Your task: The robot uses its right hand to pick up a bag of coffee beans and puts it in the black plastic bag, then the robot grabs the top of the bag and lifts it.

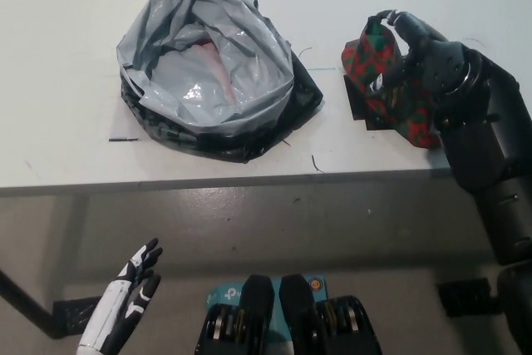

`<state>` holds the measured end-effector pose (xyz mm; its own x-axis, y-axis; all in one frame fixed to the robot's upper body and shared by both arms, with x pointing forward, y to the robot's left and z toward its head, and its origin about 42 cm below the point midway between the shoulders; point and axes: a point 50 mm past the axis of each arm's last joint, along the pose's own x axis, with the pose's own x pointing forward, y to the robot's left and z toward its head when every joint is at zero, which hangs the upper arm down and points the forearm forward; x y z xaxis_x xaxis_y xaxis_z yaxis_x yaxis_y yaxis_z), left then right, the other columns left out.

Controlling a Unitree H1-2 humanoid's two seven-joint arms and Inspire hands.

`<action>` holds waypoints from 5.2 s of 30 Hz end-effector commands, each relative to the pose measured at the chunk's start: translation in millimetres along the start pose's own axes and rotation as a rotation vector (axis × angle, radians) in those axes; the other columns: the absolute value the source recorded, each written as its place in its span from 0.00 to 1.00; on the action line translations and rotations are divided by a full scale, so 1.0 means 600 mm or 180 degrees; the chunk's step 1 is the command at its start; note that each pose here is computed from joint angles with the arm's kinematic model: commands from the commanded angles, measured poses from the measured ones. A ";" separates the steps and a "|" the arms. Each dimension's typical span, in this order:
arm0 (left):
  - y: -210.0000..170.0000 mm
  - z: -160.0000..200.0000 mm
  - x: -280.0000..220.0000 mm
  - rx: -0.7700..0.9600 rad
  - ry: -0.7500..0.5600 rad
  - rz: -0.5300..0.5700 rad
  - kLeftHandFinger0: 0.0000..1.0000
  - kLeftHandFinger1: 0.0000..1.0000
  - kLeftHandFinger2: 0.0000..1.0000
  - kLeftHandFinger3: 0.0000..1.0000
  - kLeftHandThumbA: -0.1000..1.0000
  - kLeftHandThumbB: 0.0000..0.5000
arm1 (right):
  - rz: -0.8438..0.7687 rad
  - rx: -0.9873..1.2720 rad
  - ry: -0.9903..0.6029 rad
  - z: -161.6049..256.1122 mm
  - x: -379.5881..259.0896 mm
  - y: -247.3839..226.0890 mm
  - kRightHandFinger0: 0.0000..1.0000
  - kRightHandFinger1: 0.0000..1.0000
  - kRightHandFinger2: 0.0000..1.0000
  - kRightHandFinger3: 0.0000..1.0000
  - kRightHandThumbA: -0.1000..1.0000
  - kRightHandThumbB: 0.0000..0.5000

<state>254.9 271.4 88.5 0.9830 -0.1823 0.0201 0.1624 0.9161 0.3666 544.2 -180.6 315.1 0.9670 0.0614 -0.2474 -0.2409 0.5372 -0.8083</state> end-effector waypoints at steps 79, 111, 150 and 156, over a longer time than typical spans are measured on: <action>0.021 0.040 0.026 0.0254 -0.0351 -0.0199 1.00 1.00 1.00 1.00 0.59 0.51 | -0.0543 0.1453 0.0374 -0.128 0.055 0.017 0.04 0.18 0.34 0.36 0.23 0.42; 0.024 0.039 0.029 0.0329 -0.0350 -0.0267 1.00 1.00 1.00 1.00 0.37 0.47 | 0.1016 0.6141 -0.0947 -0.104 0.045 0.047 0.00 0.24 0.63 0.85 0.17 0.19; 0.025 0.036 0.032 0.0416 -0.0307 -0.0342 1.00 1.00 1.00 1.00 0.38 0.50 | 0.1348 0.4612 -0.2188 0.191 -0.028 -0.104 0.00 0.30 0.61 0.72 0.00 0.25; 0.022 0.035 0.032 0.0382 -0.0304 -0.0344 1.00 1.00 1.00 1.00 0.37 0.50 | 0.1460 0.4132 -0.2029 0.262 -0.029 -0.092 0.00 0.26 0.58 0.74 0.04 0.22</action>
<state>270.3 269.1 99.9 0.9596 -0.2795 0.0310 0.2376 0.8647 0.4425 557.7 -118.5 358.2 0.8801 0.4722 0.0497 -0.4358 0.7618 0.4793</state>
